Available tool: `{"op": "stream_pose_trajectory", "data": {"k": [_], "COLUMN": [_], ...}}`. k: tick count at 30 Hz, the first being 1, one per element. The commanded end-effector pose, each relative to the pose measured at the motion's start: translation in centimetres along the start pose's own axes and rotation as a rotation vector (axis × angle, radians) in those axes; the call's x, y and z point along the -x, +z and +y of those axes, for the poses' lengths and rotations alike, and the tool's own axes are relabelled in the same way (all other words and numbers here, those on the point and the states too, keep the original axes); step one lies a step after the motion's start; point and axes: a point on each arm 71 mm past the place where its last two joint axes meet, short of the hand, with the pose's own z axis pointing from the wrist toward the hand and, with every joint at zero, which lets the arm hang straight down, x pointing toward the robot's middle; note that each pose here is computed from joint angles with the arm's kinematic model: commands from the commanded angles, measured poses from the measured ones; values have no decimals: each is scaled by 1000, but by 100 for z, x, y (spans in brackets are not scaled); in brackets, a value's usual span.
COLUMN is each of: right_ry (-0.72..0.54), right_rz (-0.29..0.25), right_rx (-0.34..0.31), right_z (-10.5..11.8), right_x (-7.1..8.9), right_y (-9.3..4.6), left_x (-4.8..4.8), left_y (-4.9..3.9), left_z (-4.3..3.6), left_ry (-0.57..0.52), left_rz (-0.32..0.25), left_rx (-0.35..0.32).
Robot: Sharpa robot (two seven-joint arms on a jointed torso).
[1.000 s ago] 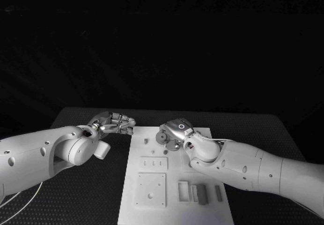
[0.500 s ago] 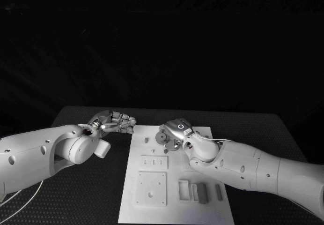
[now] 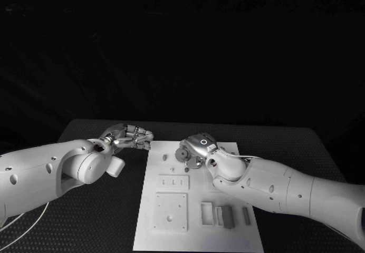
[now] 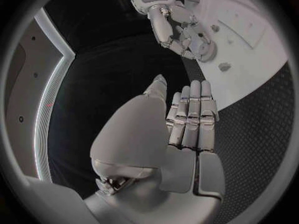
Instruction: Assemble the parts on the task board
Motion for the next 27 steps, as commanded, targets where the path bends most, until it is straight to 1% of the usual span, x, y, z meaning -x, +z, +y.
{"op": "stream_pose_trajectory", "data": {"k": [1, 8, 15, 27], "right_ry": [2, 18, 34, 57], "right_rz": [16, 18, 15, 2], "right_rx": [-3, -3, -16, -38], "right_z": [-15, -6, -43, -129], "right_x": [-13, -14, -14, 6], "right_y": [2, 6, -7, -71], "left_x": [-21, -27, -29, -16], "left_y": [2, 4, 2, -2], "left_z": [-22, -25, -27, -25], "left_ry": [2, 2, 2, 2], "left_rz": [17, 19, 16, 12], "left_rx": [-10, -10, -10, -9]}}
